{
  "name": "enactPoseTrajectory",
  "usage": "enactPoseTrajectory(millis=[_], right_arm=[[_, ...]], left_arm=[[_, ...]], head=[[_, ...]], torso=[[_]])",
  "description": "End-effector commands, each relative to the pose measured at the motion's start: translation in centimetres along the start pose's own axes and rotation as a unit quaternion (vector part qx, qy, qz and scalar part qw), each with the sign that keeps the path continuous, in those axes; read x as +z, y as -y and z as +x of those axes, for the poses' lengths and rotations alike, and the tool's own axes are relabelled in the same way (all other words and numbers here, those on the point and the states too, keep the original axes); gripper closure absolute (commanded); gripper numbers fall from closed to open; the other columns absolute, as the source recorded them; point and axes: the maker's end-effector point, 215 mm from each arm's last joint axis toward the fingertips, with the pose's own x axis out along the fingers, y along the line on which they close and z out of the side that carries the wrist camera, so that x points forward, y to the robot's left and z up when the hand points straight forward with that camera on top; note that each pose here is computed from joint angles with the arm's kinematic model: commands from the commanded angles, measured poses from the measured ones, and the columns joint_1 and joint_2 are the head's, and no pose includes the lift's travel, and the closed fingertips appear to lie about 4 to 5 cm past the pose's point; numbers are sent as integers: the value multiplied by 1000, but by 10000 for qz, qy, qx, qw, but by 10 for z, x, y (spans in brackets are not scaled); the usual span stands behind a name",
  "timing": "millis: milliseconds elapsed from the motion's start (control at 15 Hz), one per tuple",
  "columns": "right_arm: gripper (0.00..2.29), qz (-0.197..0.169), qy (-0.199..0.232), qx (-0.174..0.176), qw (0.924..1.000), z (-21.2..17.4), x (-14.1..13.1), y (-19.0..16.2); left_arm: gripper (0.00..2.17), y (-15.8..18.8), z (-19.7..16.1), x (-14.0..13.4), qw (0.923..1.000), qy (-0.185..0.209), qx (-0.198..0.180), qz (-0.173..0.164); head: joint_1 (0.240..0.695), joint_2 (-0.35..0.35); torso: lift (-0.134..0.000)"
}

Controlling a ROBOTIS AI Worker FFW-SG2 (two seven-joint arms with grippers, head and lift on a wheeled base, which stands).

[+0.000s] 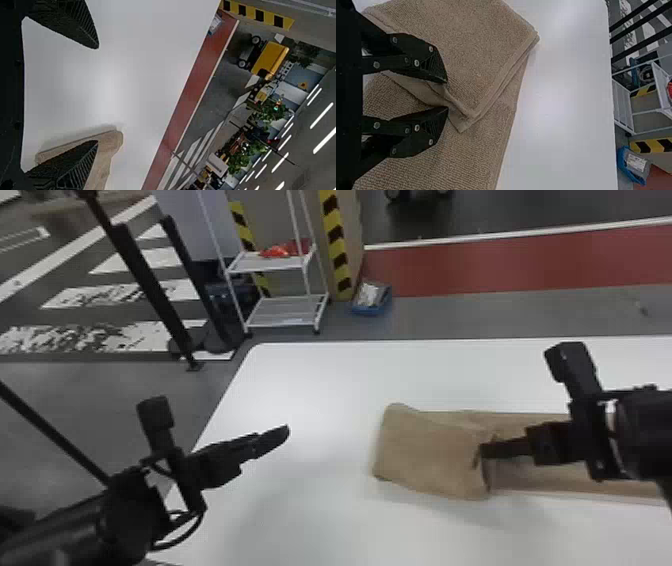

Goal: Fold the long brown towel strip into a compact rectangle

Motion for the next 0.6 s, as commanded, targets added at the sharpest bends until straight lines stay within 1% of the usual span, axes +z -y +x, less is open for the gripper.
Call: enactPoseTrajectory(millis=[0,133,333,467,533], right_arm=[[826,19,-6,-8,10000,-1,0,0],[826,17,10,-2,10000,-1,1,0],[826,-18,70,-90,9999,0,4,4],[829,-17,53,-85,9999,1,2,4],[829,-56,101,-71,9999,1,6,3]], left_arm=[[26,0,0,0,10000,-1,-6,0],[26,1,0,-1,10000,-4,-15,-5],[33,1,0,-2,10000,-12,-15,-4],[36,1,-1,-3,10000,-18,-13,-7],[36,1,-1,-3,10000,-18,-13,-7]], head=[[695,290],[695,289],[695,286],[695,283],[695,283]], torso=[[-120],[-120],[-120],[-120],[-120]])
